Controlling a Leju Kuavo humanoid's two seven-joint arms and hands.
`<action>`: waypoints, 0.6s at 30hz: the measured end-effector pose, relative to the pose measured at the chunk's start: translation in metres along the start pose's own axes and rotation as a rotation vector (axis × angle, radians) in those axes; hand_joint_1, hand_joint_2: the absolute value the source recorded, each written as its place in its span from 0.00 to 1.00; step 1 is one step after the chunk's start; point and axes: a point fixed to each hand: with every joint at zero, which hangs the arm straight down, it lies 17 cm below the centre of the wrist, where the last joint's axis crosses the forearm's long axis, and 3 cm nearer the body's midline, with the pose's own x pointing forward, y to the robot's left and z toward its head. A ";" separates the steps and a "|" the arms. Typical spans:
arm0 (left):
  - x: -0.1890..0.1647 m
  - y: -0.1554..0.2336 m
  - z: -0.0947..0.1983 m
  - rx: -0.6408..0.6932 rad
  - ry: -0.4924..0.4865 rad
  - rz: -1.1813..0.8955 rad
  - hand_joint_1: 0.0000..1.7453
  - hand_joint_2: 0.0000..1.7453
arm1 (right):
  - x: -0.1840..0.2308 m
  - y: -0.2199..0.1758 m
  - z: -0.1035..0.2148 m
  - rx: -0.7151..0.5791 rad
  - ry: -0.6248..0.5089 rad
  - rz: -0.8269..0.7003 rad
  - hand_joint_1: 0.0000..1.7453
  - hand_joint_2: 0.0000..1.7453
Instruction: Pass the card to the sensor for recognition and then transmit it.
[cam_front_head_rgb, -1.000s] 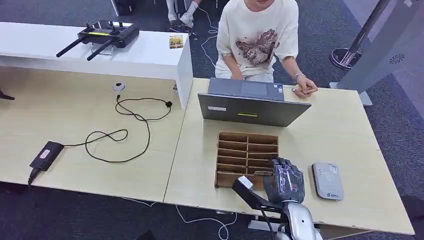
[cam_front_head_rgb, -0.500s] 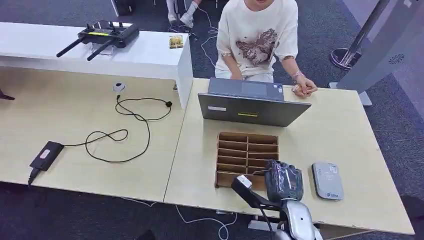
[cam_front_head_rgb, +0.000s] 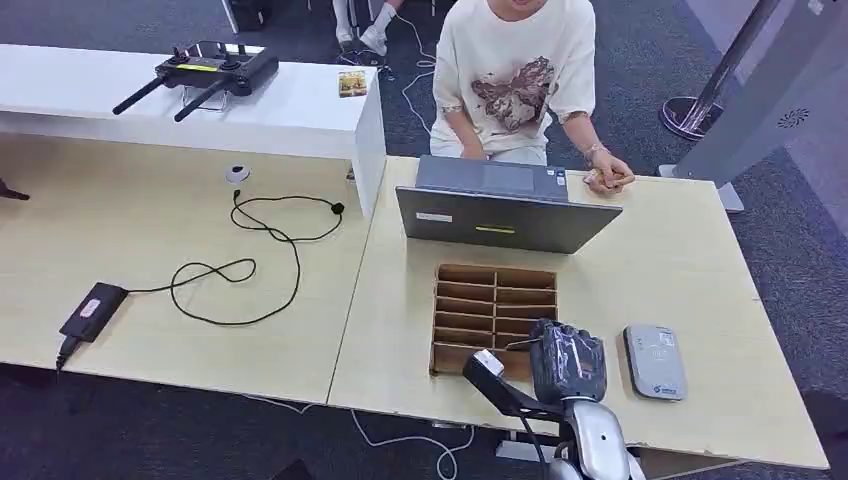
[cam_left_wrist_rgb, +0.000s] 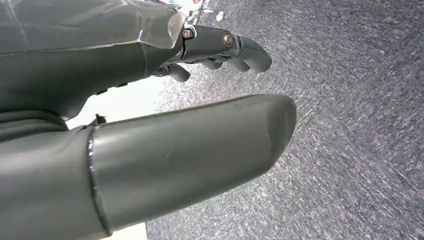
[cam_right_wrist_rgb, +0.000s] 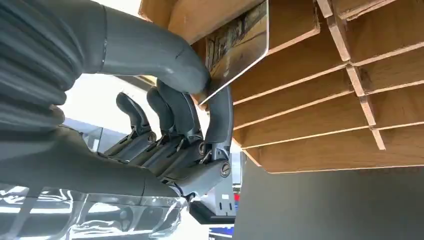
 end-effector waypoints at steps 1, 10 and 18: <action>0.000 0.000 0.000 0.000 0.000 0.000 0.00 0.00 | 0.000 0.000 0.000 0.000 0.000 0.000 0.92 1.00; -0.001 0.000 0.000 0.000 0.001 -0.006 0.00 0.00 | 0.004 -0.011 0.001 -0.021 -0.034 -0.142 0.95 1.00; -0.001 0.000 0.000 0.000 0.001 -0.008 0.00 0.00 | -0.002 -0.024 0.003 -0.050 -0.024 -0.208 0.93 1.00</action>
